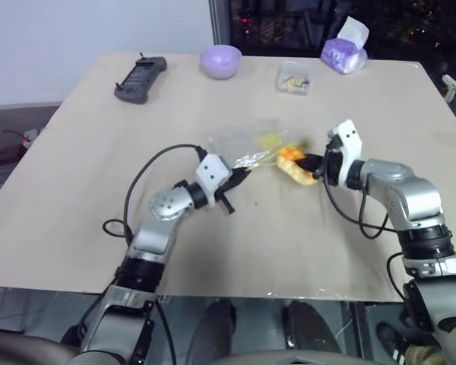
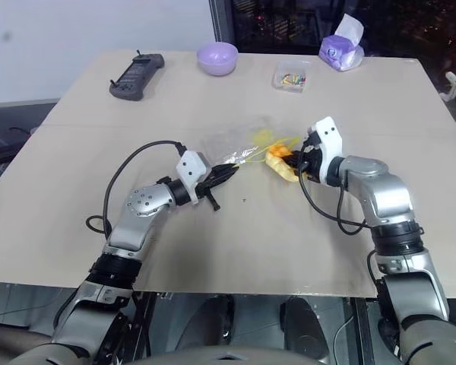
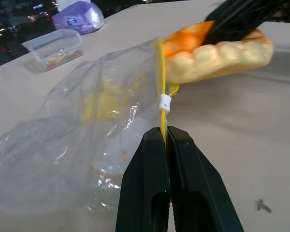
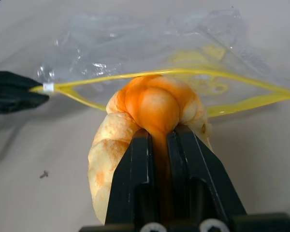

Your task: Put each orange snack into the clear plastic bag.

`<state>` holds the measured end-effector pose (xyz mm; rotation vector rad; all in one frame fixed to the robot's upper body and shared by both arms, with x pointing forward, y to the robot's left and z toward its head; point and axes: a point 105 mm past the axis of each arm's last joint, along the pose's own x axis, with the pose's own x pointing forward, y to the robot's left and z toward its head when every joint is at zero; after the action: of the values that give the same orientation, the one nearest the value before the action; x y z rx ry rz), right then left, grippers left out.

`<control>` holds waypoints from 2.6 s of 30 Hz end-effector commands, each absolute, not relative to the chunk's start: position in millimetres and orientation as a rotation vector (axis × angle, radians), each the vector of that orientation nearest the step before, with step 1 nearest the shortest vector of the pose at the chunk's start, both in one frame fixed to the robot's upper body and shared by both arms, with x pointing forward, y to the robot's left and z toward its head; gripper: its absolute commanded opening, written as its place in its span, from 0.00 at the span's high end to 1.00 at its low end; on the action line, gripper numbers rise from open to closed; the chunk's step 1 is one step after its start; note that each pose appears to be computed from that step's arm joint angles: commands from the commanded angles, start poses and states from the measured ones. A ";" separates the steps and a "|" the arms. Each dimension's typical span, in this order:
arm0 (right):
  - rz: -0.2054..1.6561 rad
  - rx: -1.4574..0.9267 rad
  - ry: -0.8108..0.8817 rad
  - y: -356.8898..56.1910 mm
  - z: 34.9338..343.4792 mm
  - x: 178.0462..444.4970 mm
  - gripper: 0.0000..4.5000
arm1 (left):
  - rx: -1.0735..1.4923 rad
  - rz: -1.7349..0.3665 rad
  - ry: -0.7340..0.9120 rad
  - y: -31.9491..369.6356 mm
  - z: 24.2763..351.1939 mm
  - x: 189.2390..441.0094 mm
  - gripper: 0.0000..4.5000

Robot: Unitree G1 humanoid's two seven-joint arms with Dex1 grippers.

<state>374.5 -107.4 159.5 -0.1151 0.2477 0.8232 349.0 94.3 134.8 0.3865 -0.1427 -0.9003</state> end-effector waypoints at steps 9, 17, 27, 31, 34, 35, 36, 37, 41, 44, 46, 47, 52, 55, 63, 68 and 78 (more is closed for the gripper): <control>0.830 -0.140 0.195 -88.2 179.6 393.3 0.99 | 0.442 -1.080 -0.226 71.1 150.7 337.7 1.00; 1.083 -0.356 0.079 -67.5 177.8 365.1 0.99 | 0.468 -1.198 -0.250 57.0 153.4 332.2 1.00; 1.000 -0.108 0.114 -67.7 189.6 387.9 0.99 | 0.478 -1.269 -0.260 50.7 153.2 327.7 1.00; 0.829 0.038 0.181 -71.7 185.1 409.8 0.99 | 0.475 -1.274 -0.262 48.9 152.9 326.9 1.00; 0.824 0.048 0.188 -67.6 182.8 408.4 0.80 | 0.470 -1.273 -0.262 48.7 152.7 327.0 1.00; 0.833 0.026 0.188 -65.4 180.7 405.8 0.72 | 0.469 -1.272 -0.262 48.7 152.7 326.9 1.00; 0.836 0.011 0.188 -64.1 179.2 404.0 0.67 | 0.469 -1.272 -0.262 48.6 152.7 326.9 1.00; 0.842 -0.001 0.186 -63.2 178.3 402.1 0.56 | 0.468 -1.270 -0.262 48.6 152.5 327.1 1.00; 0.908 -0.071 0.168 -65.5 178.3 390.1 0.37 | 0.464 -1.260 -0.260 49.2 152.2 329.1 1.00; 0.920 -0.059 0.172 -76.1 180.6 386.1 0.37 | 0.459 -1.250 -0.260 49.6 152.1 330.3 1.00; 0.953 -0.053 0.162 -82.9 184.9 379.2 0.37 | 0.456 -1.243 -0.260 49.8 152.0 331.2 1.00; 0.967 -0.053 0.156 -86.8 186.9 375.8 0.37 | 0.455 -1.239 -0.260 49.9 152.1 331.7 1.00; 1.046 -0.076 0.136 -110.0 190.1 357.1 0.37 | 0.445 -1.226 -0.260 49.9 152.1 333.4 1.00; 1.044 -0.176 0.153 -129.0 179.9 350.5 0.37 | 0.443 -1.227 -0.260 49.2 151.8 333.3 1.00; 0.792 -0.541 0.293 -203.7 145.7 373.4 0.37 | 0.440 -1.241 -0.260 47.2 151.4 332.1 1.00; 0.783 -0.647 0.263 -196.8 133.9 383.1 0.37 | 0.442 -1.244 -0.260 47.4 151.5 332.3 1.00; 0.745 -0.713 0.022 -159.5 149.3 402.4 0.37 | 0.443 -1.241 -0.261 47.7 151.8 331.1 1.00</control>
<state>399.0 -158.9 131.2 -0.6910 0.1006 0.7726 333.5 50.5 141.5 0.4343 -0.2114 -1.2345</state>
